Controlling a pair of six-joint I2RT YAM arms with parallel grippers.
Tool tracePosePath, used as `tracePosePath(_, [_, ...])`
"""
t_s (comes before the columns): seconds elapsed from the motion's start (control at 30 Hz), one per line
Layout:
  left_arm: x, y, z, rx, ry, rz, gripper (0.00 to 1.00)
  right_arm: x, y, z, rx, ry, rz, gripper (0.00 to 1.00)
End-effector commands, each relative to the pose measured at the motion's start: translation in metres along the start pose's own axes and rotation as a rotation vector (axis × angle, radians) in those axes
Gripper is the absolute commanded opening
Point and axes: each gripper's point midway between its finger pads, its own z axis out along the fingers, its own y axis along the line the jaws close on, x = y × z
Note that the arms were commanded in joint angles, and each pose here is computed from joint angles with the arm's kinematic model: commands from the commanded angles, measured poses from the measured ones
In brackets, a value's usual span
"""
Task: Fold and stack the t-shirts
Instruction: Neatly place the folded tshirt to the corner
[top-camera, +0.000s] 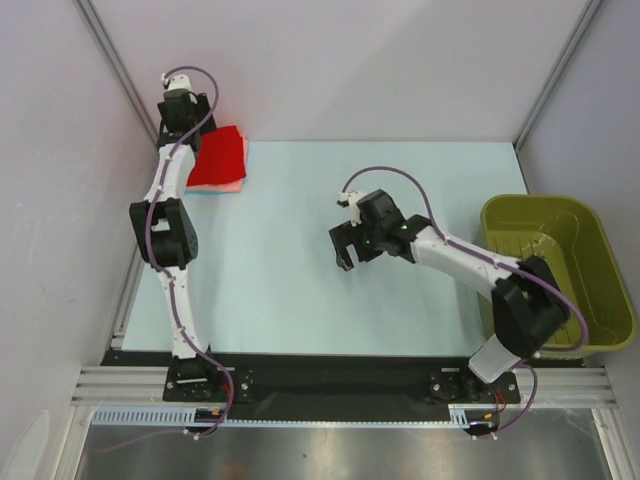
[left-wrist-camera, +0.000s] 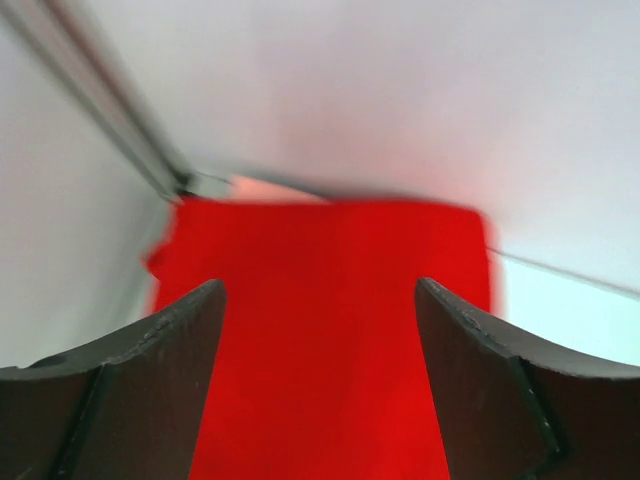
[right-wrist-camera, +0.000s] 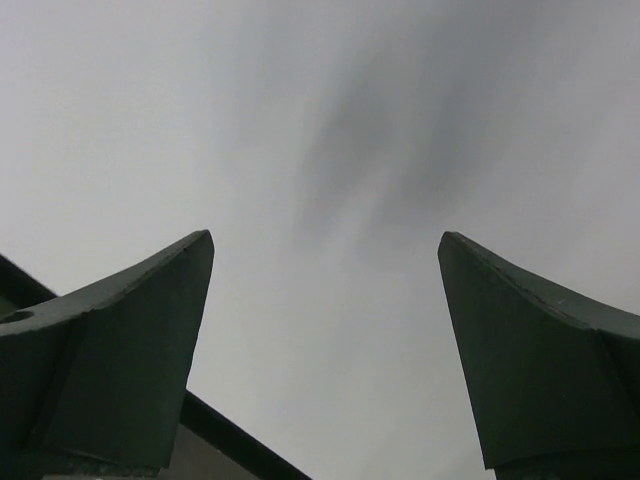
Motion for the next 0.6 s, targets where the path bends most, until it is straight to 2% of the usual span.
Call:
tracePosePath(0.0, [-0.038,-0.080,-0.069,0.222,-0.016,-0.093,0.81,-0.027,0.002,-0.035,-0.045,-0.168,0.118,1.00])
tracePosePath(0.03, [-0.048,-0.101,-0.091,0.272,-0.025,-0.094,0.82,-0.016,-0.004,-0.038,-0.042,-0.171,0.166,1.00])
tracePosePath(0.07, [-0.028,-0.117,-0.101,0.303,0.024,-0.094,0.82,-0.023,-0.003,-0.055,-0.061,-0.233,0.194,1.00])
tracePosePath(0.1, [-0.020,-0.152,-0.122,0.375,0.046,-0.081,0.82,-0.031,-0.001,-0.065,-0.082,-0.297,0.250,1.00])
tracePosePath(0.13, [-0.014,-0.169,-0.139,0.411,0.070,-0.077,0.83,-0.011,-0.007,-0.063,-0.083,-0.286,0.291,1.00])
tracePosePath(0.17, [-0.005,-0.182,-0.160,0.438,0.099,-0.088,0.83,-0.019,-0.004,-0.085,-0.108,-0.363,0.309,1.00])
tracePosePath(0.2, [0.004,-0.218,-0.193,0.535,0.128,-0.079,0.85,-0.019,-0.005,-0.092,-0.113,-0.406,0.335,1.00])
tracePosePath(0.27, [0.025,-0.239,-0.245,0.632,0.207,-0.143,0.86,0.005,-0.019,-0.095,-0.069,-0.429,0.451,1.00])
tracePosePath(0.33, [0.044,-0.272,-0.302,0.781,0.252,-0.192,0.89,0.010,-0.026,-0.118,-0.056,-0.509,0.563,1.00])
tracePosePath(0.37, [0.087,-0.270,-0.324,0.804,0.348,-0.222,0.92,0.033,-0.038,-0.111,-0.020,-0.488,0.615,1.00])
tracePosePath(0.4, [0.078,-0.277,-0.369,0.886,0.322,-0.238,0.97,0.035,-0.037,-0.122,-0.036,-0.532,0.635,1.00])
tracePosePath(0.43, [0.080,-0.279,-0.393,0.943,0.315,-0.263,0.98,0.043,-0.040,-0.123,-0.028,-0.536,0.678,1.00])
tracePosePath(0.47, [0.125,-0.270,-0.412,0.953,0.425,-0.292,0.98,0.050,-0.040,-0.123,-0.041,-0.535,0.740,1.00])
tracePosePath(0.5, [0.135,-0.277,-0.442,1.031,0.447,-0.302,0.98,0.069,-0.040,-0.113,-0.038,-0.509,0.783,1.00])
tracePosePath(0.53, [0.121,-0.271,-0.472,1.112,0.408,-0.333,0.98,0.073,-0.038,-0.117,-0.058,-0.533,0.812,1.00])
tracePosePath(0.57, [0.161,-0.265,-0.495,1.131,0.501,-0.325,0.98,0.076,-0.035,-0.117,-0.085,-0.538,0.887,1.00])
